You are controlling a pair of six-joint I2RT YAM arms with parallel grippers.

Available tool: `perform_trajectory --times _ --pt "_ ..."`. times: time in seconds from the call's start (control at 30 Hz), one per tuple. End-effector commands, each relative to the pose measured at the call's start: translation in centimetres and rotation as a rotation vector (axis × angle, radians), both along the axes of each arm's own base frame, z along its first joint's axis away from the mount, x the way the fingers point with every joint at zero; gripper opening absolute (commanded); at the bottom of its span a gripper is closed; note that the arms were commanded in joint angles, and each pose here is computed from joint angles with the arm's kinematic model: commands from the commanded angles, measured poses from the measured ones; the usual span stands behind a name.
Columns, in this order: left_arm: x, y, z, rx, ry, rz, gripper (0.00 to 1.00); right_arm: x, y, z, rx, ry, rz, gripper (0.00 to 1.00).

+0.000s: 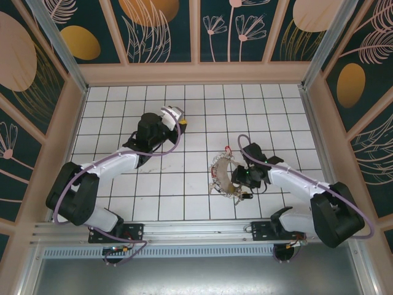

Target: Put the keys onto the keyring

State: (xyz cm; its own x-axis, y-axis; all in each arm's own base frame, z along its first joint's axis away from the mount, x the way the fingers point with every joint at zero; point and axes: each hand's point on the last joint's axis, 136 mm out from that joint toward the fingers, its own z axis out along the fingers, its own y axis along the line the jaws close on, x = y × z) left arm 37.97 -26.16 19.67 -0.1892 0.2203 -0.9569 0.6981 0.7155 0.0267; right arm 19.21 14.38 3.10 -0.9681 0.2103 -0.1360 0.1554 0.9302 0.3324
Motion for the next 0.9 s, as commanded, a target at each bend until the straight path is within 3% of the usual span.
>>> perform_trajectory --times 0.0,0.13,0.27,0.53,0.87 --pt "-0.4 -1.1 -1.3 0.052 0.007 -0.105 0.2 -1.8 -1.3 0.9 -0.04 0.014 -0.102 0.39" --pt "-1.1 -2.1 -1.7 0.058 -0.022 -0.192 0.19 -2.5 -1.4 2.3 -0.002 -0.028 -0.124 0.31" --pt "-3.1 -3.6 -2.4 0.116 -0.084 -0.354 0.2 -4.0 0.4 1.7 0.062 0.02 -0.046 0.21" --pt "-5.6 -4.4 -3.5 0.152 -0.124 -0.49 0.19 -3.3 0.5 0.3 -0.095 0.048 0.111 0.27" --pt "-5.9 -4.3 -3.6 0.169 -0.135 -0.494 0.19 -3.6 1.1 0.7 -0.135 0.029 0.153 0.23"
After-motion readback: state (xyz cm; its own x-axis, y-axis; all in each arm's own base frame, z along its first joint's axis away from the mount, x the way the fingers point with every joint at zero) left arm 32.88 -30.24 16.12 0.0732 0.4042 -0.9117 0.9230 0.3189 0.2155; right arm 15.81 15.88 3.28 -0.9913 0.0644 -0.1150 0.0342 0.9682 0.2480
